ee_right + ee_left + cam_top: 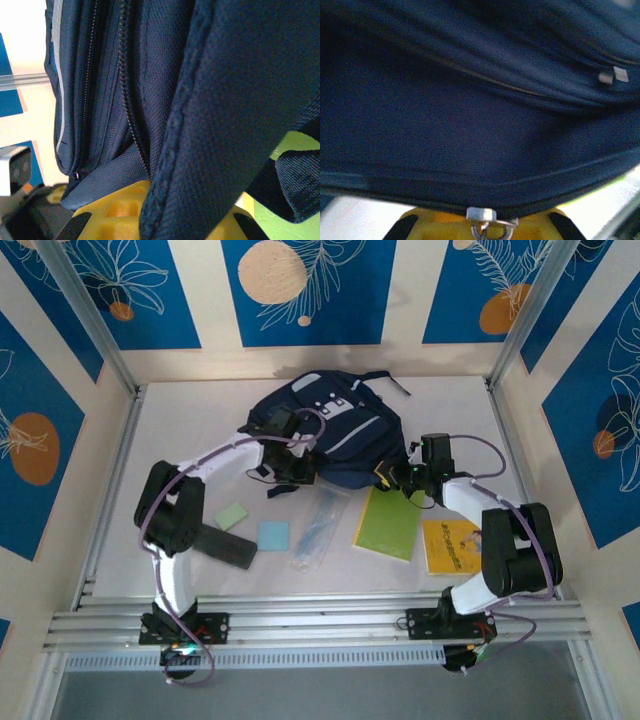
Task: Pack the student bag
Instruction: Unzip the student bag at the top-center of the table.
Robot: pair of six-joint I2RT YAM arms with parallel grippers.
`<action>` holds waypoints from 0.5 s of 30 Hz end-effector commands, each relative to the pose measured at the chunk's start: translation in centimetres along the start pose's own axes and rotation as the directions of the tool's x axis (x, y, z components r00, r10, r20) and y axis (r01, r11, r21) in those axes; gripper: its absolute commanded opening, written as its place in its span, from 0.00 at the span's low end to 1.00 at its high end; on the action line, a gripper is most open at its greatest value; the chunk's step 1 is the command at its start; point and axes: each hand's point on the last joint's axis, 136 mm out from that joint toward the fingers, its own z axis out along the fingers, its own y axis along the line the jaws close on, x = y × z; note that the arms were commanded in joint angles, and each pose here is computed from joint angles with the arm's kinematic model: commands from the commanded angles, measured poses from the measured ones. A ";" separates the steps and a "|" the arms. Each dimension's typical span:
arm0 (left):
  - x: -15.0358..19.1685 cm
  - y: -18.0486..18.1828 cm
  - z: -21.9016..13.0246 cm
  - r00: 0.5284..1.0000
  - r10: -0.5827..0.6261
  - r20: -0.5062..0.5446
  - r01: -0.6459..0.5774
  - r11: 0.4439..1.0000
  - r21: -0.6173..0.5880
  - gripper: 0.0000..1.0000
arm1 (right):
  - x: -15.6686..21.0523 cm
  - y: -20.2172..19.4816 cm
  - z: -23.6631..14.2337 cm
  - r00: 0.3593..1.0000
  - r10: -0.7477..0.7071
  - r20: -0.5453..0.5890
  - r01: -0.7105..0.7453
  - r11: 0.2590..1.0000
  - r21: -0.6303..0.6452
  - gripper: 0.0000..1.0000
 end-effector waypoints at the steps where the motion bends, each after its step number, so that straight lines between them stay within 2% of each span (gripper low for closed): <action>1: -0.3 5.5 -3.8 1.000 0.005 0.028 0.001 0.980 -0.201 0.00 | -1.3 -0.2 -0.9 0.997 -0.052 0.064 0.050 0.998 0.033 0.00; 5: -2.6 10.7 -4.8 0.996 -0.022 0.089 0.053 0.930 -0.363 0.00 | -0.4 0.0 -0.4 0.997 -0.059 0.043 0.058 0.998 0.030 0.00; 8: -4.6 13.4 -5.0 0.985 -0.056 0.161 0.120 0.899 -0.421 0.00 | 0.4 0.4 0.1 0.997 -0.066 0.027 0.065 0.998 0.020 0.00; 15: -10.0 13.1 -4.5 0.954 -0.057 0.295 0.172 0.909 -0.381 0.00 | 4.9 3.8 4.0 0.988 -0.090 -0.122 0.083 0.995 -0.059 0.00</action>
